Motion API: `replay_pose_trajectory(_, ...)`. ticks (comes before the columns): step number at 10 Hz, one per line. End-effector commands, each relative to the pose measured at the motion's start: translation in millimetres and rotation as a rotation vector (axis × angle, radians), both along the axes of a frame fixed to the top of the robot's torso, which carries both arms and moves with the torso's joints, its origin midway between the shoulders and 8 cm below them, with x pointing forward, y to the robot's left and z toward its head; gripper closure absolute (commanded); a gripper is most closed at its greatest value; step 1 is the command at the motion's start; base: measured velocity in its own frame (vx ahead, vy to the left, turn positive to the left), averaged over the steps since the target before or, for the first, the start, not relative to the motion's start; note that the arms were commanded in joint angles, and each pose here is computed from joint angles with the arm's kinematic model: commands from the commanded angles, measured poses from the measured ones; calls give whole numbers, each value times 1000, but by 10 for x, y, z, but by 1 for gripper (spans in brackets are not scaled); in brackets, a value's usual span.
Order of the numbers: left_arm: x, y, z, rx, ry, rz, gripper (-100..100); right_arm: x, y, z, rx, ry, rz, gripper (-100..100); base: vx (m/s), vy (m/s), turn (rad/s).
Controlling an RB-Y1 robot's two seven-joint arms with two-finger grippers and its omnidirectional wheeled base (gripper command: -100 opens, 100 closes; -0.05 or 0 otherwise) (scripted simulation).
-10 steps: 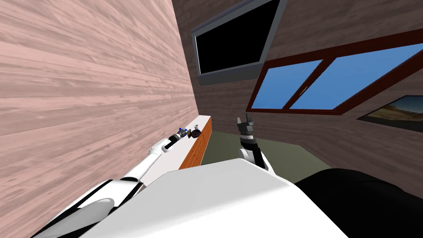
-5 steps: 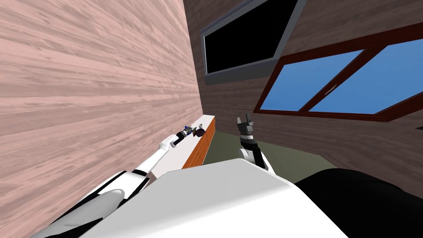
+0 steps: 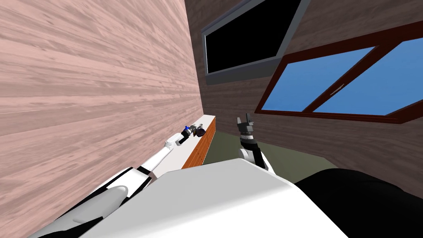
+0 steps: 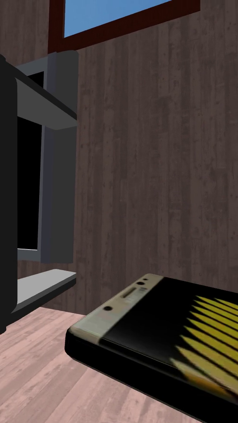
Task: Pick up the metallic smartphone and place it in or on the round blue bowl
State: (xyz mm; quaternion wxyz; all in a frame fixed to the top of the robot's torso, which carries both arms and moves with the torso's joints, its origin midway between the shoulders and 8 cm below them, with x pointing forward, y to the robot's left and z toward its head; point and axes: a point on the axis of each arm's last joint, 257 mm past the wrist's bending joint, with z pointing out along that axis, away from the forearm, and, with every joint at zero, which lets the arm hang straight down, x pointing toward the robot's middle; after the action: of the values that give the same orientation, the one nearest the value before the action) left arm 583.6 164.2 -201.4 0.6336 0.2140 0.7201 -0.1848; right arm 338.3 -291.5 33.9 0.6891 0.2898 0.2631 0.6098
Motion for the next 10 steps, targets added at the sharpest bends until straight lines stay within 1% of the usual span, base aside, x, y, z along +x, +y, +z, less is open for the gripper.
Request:
replay_pose_trajectory(1,27,-9,-13,3,-3,5,-100,0,0,0,0,0,0,0,0,0,0)
replay_pose_trajectory(4,27,-9,-13,3,-3,5,-100,0,0,0,0,0,0,0,10,-11,33)
replay_pose_trajectory(7,27,-9,-13,3,-3,5,-100,0,0,0,0,0,0,0,-4,5,-15)
replay_pose_trajectory(8,73,74,125,4,-9,1,-100,0,0,0,0,0,0,0,-13,-45,57)
replay_pose_trajectory(10,115,157,266,4,-15,-3,-100,0,0,0,0,0,0,0,-52,-63,25)
